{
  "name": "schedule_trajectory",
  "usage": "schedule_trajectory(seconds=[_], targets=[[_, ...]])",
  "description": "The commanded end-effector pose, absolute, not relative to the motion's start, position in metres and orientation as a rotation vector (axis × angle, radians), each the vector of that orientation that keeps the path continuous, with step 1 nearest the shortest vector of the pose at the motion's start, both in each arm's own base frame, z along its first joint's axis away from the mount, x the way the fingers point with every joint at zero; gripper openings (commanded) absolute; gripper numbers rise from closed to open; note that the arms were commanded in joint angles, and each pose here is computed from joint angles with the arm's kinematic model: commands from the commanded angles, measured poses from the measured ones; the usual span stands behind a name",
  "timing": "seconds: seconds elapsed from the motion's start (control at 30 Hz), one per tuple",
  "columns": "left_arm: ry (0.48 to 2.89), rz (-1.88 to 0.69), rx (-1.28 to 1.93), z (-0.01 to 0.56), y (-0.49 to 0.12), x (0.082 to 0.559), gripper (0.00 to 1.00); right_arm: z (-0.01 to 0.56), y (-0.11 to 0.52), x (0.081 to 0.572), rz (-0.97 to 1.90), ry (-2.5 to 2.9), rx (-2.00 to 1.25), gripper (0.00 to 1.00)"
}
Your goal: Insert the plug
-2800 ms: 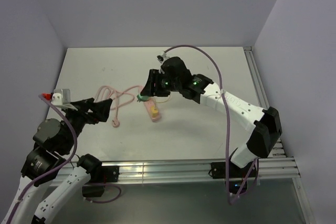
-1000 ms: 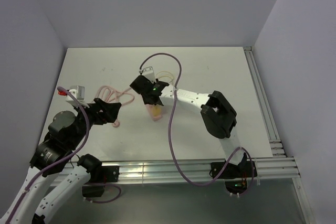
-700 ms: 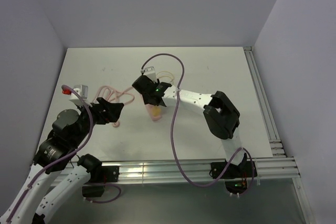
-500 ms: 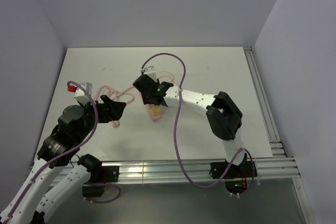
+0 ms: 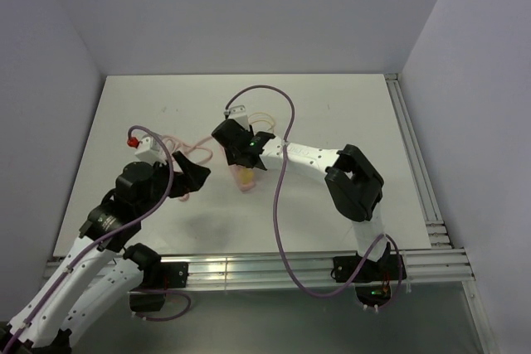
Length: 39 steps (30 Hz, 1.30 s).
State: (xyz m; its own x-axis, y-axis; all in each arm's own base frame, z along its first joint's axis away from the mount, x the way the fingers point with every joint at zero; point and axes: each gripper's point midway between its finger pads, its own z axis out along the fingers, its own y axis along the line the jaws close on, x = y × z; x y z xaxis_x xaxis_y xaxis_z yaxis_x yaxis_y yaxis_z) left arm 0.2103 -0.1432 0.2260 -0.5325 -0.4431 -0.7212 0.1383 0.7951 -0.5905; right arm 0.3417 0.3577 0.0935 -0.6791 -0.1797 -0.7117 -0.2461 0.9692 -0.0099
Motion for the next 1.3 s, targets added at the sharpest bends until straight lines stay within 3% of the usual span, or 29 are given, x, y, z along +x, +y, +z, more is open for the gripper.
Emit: schedule_trajectory(seconds=[0.0, 0.13, 0.4, 0.6, 0.73, 1.03, 1.27], targets=[[2.037, -0.83, -0.272, 0.213, -0.158, 0.214, 0.84, 0.116, 0.36, 0.352, 0.168, 2.27, -0.253, 0.0], [2.073, -0.86, -0.313, 0.196, -0.165, 0.218, 0.71, 0.11, 0.364, 0.351, 0.184, 2.277, -0.281, 0.0], [2.132, -0.88, -0.371, 0.162, -0.172, 0.219, 0.66, 0.102, 0.373, 0.342, 0.267, 2.291, -0.355, 0.0], [2.188, -0.85, -0.42, 0.132, -0.172, 0.224, 0.56, 0.097, 0.373, 0.335, 0.285, 2.303, -0.404, 0.0], [2.208, -0.842, -0.446, 0.115, -0.172, 0.229, 0.34, 0.096, 0.374, 0.333, 0.298, 2.306, -0.411, 0.0], [2.255, -0.88, -0.511, 0.079, -0.182, 0.253, 0.08, 0.097, 0.373, 0.331, 0.291, 2.296, -0.465, 0.0], [2.262, -0.91, -0.513, 0.064, -0.193, 0.267, 0.02, 0.098, 0.375, 0.328, 0.27, 2.285, -0.489, 0.0]])
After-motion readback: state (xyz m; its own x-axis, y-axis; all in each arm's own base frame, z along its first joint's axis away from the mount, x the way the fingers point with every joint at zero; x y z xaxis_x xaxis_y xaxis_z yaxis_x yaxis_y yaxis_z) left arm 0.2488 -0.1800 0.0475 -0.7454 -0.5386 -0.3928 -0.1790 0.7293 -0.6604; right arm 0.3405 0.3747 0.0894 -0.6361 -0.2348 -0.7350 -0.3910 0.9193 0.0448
